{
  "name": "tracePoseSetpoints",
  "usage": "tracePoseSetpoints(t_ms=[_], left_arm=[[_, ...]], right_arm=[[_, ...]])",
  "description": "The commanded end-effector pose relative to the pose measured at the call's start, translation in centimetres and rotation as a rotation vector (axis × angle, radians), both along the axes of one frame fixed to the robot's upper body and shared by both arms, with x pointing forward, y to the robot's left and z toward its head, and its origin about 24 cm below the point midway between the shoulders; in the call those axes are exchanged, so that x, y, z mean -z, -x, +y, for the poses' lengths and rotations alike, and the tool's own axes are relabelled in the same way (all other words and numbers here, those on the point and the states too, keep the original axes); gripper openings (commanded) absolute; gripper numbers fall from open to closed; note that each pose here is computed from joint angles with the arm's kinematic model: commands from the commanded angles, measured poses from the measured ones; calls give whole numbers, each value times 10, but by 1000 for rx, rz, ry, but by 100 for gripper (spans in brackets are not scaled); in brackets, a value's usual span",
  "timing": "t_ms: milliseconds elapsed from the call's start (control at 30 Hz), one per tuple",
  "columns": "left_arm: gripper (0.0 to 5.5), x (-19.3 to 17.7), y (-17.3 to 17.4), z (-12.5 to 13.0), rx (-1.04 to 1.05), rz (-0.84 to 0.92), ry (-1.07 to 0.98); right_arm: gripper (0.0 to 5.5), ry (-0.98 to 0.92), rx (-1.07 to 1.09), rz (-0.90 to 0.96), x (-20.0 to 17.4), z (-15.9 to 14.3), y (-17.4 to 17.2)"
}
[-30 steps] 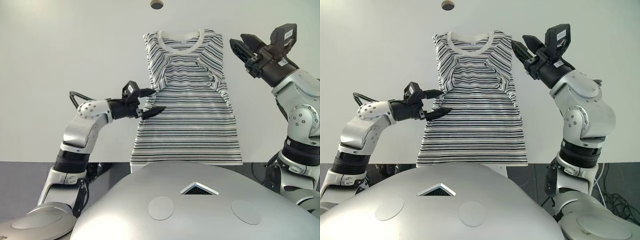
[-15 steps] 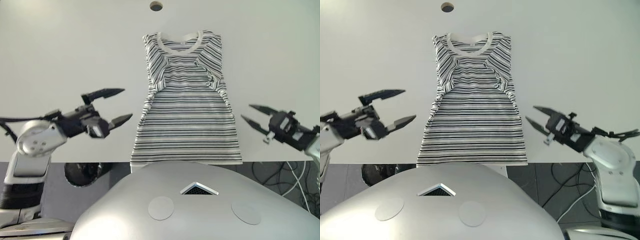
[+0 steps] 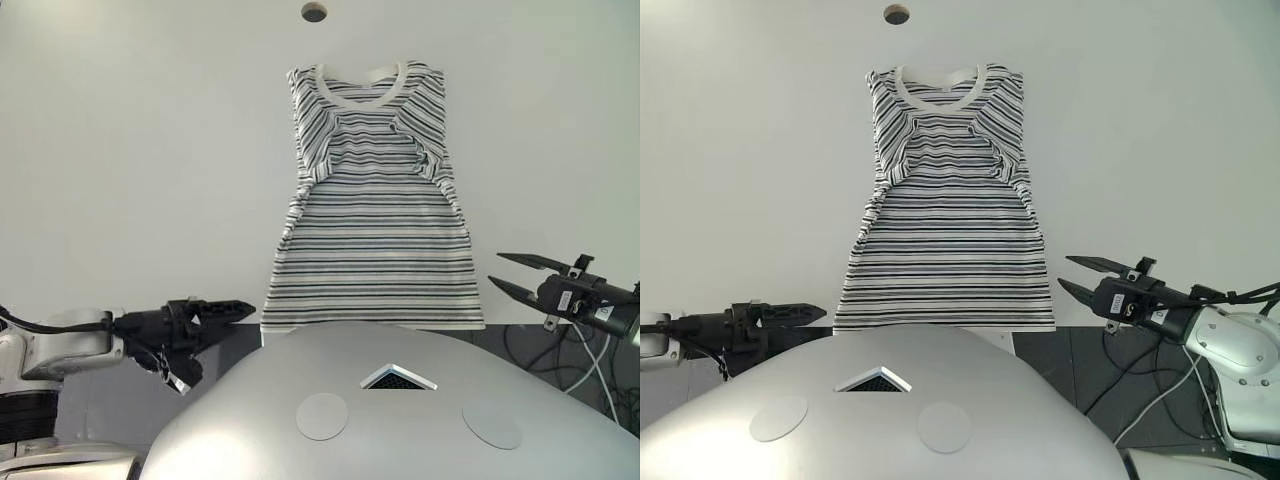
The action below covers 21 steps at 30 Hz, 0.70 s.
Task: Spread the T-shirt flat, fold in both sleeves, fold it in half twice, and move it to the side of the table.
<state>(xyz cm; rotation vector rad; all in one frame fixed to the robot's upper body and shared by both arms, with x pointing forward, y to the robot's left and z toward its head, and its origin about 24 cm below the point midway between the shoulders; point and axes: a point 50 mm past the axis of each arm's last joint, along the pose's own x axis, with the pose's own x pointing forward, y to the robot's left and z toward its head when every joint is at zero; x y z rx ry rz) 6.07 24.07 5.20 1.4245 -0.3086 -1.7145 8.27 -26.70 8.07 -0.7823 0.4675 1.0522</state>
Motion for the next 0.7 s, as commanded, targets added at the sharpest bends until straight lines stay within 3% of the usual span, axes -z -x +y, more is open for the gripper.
tracePoseSetpoints(t_ms=[33,200,700], left_arm=[[399,-6,-18,-16,24,-102,51],[399,-12,-18,-34,31,-87,142],[399,-8,-21,-37,9,6,104]], right_arm=[[188,-26,-11,-35,-4,6,-4],[188,-41,-22,-44,-3,11,-6],[188,-49,1,-48,0,13,-10]])
